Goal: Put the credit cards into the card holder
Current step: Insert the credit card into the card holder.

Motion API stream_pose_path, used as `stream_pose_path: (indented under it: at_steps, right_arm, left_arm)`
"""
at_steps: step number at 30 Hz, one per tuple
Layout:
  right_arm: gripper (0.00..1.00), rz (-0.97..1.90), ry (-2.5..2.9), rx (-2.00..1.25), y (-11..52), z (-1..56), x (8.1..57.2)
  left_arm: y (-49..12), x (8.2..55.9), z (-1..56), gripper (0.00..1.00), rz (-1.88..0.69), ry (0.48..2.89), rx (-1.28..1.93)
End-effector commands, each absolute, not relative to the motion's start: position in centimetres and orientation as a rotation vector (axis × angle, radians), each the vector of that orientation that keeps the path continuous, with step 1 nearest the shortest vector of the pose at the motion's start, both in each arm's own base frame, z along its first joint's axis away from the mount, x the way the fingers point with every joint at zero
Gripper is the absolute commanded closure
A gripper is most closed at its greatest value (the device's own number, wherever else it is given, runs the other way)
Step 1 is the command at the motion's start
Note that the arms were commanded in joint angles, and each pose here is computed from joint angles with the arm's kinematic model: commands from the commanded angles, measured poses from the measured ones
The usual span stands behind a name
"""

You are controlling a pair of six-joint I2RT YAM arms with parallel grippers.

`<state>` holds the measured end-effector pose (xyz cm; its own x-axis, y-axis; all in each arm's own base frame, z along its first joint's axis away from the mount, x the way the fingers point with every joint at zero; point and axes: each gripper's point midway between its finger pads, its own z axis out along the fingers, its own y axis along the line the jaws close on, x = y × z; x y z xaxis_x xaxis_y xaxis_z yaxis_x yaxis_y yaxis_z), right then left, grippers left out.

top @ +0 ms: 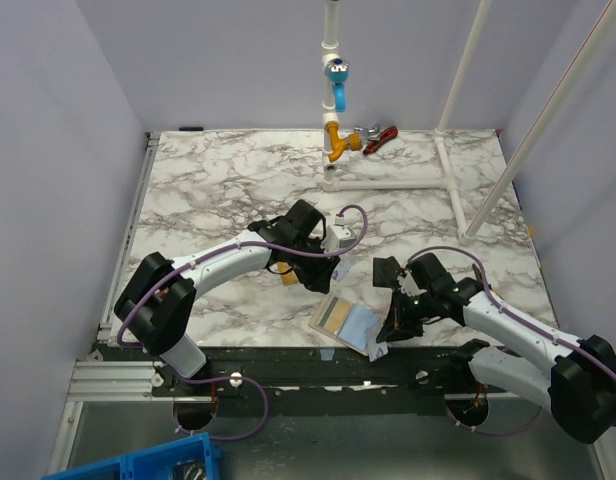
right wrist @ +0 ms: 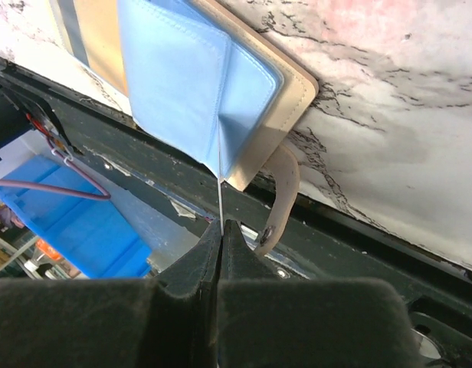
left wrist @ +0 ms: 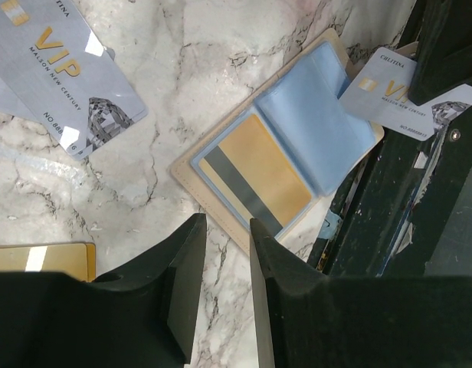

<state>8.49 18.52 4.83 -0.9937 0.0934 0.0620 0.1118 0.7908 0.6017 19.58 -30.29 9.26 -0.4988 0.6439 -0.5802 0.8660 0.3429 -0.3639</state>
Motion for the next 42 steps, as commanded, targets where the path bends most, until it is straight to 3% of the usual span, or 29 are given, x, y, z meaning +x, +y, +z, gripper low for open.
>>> stream_pose_path:
  at_steps: [1, 6, 16, 32, 42]
  right_arm:
    - [0.99, -1.042, -2.918, -0.186, 19.0, 4.3, 8.5]
    - [0.99, -0.996, -2.929, -0.189, 18.5, 3.7, 8.2]
    - [0.99, -1.216, -2.941, -0.106, 21.0, 6.9, 11.1]
    - [0.99, -1.341, -2.909, -0.051, 22.9, 8.8, 12.9]
    - [0.99, -1.365, -2.897, -0.044, 24.8, 6.9, 15.2]
  left_arm:
    - [-30.7, 20.0, 10.2, 0.70, -0.917, 2.241, 1.355]
    - [-30.7, 20.0, 10.6, 0.70, -0.920, 2.231, 1.356]
    - [-30.6, 20.0, 11.2, 0.71, -0.918, 2.221, 1.366]
    - [-30.5, 19.9, 12.1, 0.72, -0.949, 2.206, 1.371]
    - [-30.1, 19.1, 14.2, 0.72, -1.042, 2.025, 1.518]
